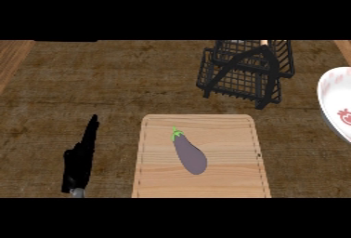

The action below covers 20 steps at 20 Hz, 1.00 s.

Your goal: Pick the sweet potato from the cutting board and place it in the tiered basket

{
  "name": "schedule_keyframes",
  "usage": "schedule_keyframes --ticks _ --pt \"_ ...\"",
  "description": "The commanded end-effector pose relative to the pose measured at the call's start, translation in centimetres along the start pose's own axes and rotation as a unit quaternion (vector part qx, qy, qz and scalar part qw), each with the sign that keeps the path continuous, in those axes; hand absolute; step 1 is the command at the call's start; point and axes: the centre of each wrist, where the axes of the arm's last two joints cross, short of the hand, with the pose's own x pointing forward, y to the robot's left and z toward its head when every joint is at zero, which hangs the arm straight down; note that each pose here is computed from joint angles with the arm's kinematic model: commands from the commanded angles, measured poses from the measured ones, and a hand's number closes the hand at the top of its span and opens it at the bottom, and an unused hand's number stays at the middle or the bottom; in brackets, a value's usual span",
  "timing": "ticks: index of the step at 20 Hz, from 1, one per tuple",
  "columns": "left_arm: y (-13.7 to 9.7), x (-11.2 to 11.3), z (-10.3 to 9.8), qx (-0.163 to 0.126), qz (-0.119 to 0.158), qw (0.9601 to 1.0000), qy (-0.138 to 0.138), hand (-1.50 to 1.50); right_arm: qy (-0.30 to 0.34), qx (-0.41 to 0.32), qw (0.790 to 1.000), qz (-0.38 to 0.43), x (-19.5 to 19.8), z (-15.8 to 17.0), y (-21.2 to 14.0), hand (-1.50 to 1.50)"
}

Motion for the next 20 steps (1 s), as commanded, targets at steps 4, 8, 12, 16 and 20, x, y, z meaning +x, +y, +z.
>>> schedule_keyframes --ticks 4,8,12,16,20 --pt "0.3 -0.5 0.1 0.001 0.007 0.9992 0.04 0.0 0.034 0.001 0.999 0.011 -1.1 -2.8 4.0 1.5" --pt "0.7 -1.9 0.9 -0.007 0.002 0.999 0.043 0.0 0.027 0.019 0.999 -0.032 0.0 -3.4 7.7 1.5" --pt "-0.1 -0.5 -0.6 0.001 0.013 0.9995 0.03 0.0 0.063 0.06 0.985 -0.152 -1.5 -3.9 8.8 -1.5" --pt "0.6 -0.7 -0.6 0.0 0.003 0.9996 0.029 0.0 0.064 0.053 0.971 -0.222 -2.4 -3.8 11.0 -1.5" --pt "1.2 -1.7 -0.8 0.003 -0.006 0.9995 0.031 0.0 0.047 0.023 0.952 -0.301 -2.4 -4.5 9.4 -1.5"
